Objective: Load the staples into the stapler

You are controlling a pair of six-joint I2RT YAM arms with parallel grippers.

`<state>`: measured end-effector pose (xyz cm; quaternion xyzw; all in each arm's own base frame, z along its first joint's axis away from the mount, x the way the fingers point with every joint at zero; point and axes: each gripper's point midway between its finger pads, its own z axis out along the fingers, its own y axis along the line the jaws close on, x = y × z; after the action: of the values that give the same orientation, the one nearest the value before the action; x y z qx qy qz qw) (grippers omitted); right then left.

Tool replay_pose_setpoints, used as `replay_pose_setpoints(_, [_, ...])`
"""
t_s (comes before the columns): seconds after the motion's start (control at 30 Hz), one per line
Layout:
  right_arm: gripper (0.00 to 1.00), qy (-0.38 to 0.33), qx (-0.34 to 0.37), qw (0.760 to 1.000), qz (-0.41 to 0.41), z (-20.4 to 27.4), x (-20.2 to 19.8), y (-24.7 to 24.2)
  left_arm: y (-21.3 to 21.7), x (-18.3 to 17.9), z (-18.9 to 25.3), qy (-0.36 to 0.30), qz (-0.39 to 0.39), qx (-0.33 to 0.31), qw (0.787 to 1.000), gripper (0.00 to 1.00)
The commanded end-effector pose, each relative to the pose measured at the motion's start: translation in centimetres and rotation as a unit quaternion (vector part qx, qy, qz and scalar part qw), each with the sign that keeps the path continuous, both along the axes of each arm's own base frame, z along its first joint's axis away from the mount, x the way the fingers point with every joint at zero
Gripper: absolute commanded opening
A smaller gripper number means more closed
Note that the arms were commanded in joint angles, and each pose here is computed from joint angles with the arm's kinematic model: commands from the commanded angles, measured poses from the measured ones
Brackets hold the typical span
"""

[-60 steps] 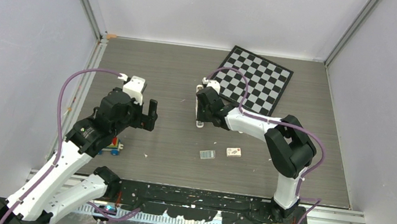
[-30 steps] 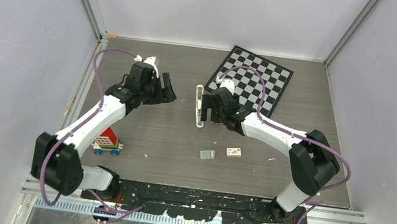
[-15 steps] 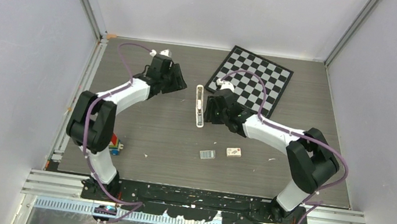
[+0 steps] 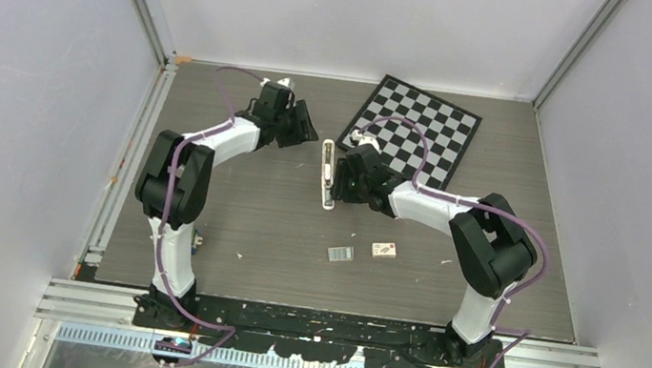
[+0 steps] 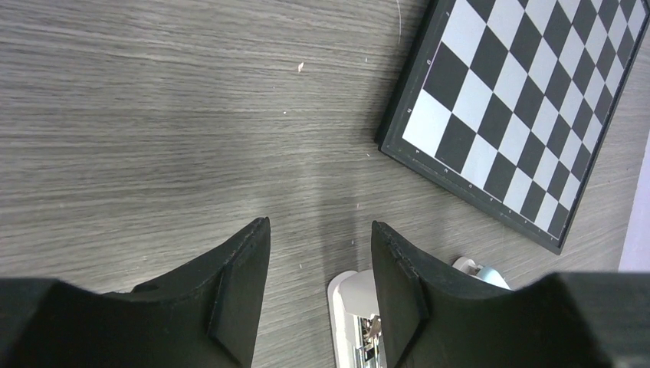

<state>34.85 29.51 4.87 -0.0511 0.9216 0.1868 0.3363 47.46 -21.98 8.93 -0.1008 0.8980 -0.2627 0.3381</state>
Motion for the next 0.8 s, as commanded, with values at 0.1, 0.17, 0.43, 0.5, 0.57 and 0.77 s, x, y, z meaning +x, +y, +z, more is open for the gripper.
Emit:
replay_pose_setpoints(0.1, [0.46, -0.028, 0.032, 0.999, -0.007, 2.0, 2.3, 1.4, -1.4, 1.6, 1.5, -0.023, -0.023, -0.034, 0.999, 0.52])
replay_pose_setpoints(0.17, [0.46, -0.024, 0.032, 0.999, -0.005, 1.6, 2.4, 1.6, -1.7, 1.7, 1.5, -0.022, -0.031, -0.039, 0.998, 0.53])
replay_pose_setpoints(0.43, [0.44, -0.008, 0.021, 1.0, -0.002, 0.2, 2.2, 1.5, -3.7, 1.5, 1.0, 0.0, -0.079, -0.084, 0.993, 0.53])
replay_pose_setpoints(0.5, [0.43, -0.004, 0.018, 1.0, -0.002, -0.1, 2.1, 1.5, -4.3, 1.4, 0.6, 0.01, -0.097, -0.092, 0.991, 0.54])
replay_pose_setpoints(0.57, [0.42, 0.0, 0.018, 1.0, -0.001, -0.3, 2.1, 1.6, -4.7, 1.4, 0.3, 0.019, -0.108, -0.098, 0.989, 0.54])
replay_pose_setpoints(0.77, [0.4, 0.003, 0.012, 1.0, -0.003, -0.6, 1.9, 1.2, -5.6, 0.8, 1.4, 0.007, -0.131, -0.127, 0.983, 0.53])
